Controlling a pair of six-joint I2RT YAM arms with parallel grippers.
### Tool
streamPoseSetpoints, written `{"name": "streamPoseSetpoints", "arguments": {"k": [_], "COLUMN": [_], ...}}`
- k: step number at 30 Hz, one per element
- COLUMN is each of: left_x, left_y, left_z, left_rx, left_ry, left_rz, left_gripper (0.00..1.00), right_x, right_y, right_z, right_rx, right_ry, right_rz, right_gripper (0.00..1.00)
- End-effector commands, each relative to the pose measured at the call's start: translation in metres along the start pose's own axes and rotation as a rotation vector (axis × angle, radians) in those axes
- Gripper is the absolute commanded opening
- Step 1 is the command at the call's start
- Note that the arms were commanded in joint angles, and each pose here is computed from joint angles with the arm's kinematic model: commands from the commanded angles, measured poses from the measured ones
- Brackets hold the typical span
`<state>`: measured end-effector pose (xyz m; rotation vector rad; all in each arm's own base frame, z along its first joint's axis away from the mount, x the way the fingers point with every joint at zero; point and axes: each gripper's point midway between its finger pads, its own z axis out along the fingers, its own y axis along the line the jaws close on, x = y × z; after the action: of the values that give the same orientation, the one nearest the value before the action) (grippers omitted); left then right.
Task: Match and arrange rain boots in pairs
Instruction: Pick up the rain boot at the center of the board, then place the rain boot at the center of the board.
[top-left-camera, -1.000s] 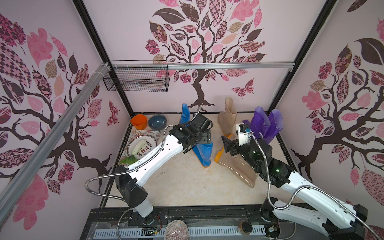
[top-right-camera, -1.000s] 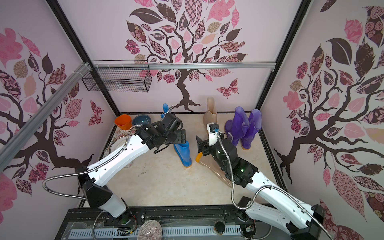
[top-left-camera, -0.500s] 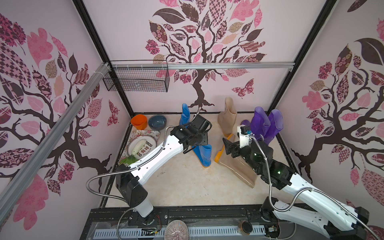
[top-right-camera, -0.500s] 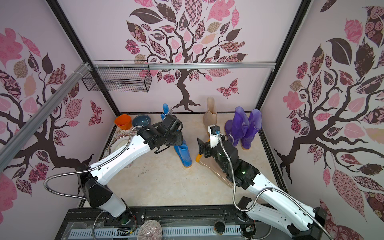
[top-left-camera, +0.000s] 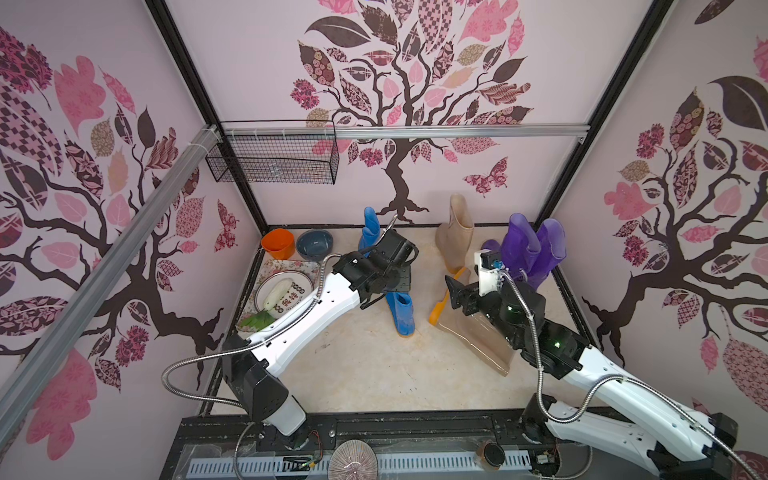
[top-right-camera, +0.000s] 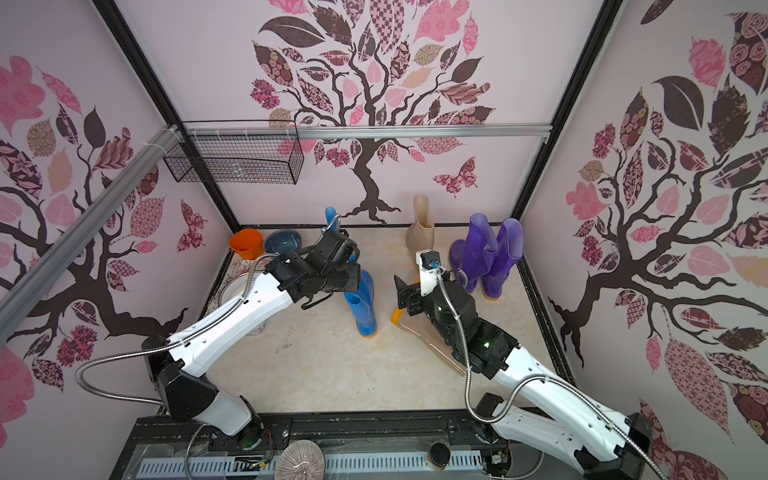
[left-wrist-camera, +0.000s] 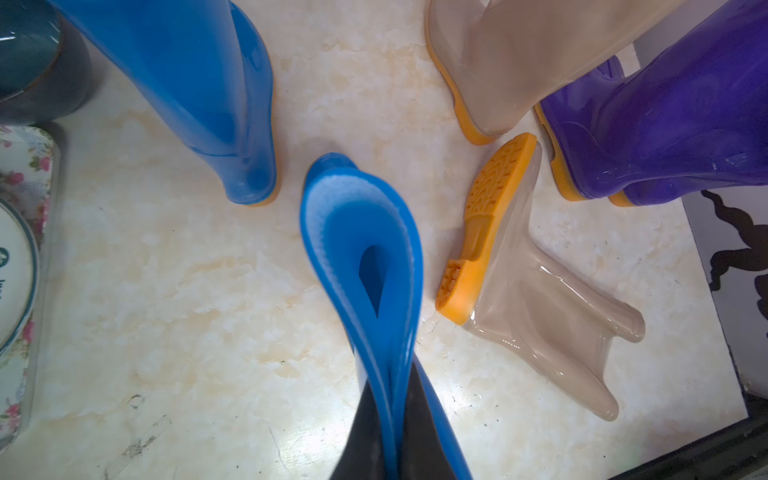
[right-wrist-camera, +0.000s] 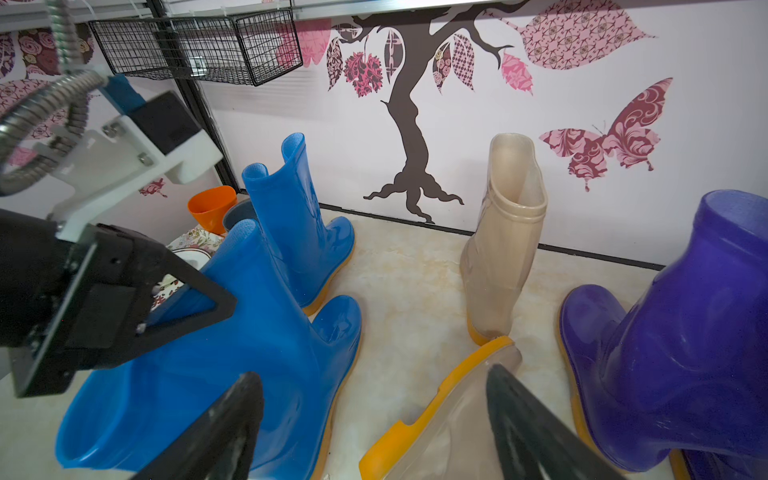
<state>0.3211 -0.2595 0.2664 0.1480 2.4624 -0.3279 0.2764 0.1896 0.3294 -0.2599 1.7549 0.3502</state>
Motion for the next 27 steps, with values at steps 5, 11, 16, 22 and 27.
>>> {"name": "streamPoseSetpoints", "arguments": {"k": [5,11,16,22,27], "left_x": [-0.031,-0.034,-0.028,-0.011,-0.006], "left_y": [0.02,0.047,0.054,0.061,0.076], "left_z": [-0.055,-0.074,-0.086,-0.093,-0.105], "left_rx": [-0.022,-0.021,0.015,0.003,-0.053], "left_ry": [-0.189,-0.18,-0.141,-0.064,-0.069], "left_rz": [0.03,0.032,0.085,0.125,0.139], "left_gripper": [0.0,0.0,0.0,0.0,0.0], "right_x": [-0.007,-0.004,-0.002,0.004,0.008], "right_y": [0.007,0.019,0.024,0.027,0.03], "right_z": [0.009,0.018,0.02,0.025,0.029], "right_rx": [-0.01,-0.055,-0.076,-0.082,-0.088], "right_ry": [0.009,0.046,0.053,0.073,0.089], "right_rz": [0.02,0.043,0.061,0.056,0.062], "right_gripper": [0.86,0.86,0.86,0.87,0.87]}}
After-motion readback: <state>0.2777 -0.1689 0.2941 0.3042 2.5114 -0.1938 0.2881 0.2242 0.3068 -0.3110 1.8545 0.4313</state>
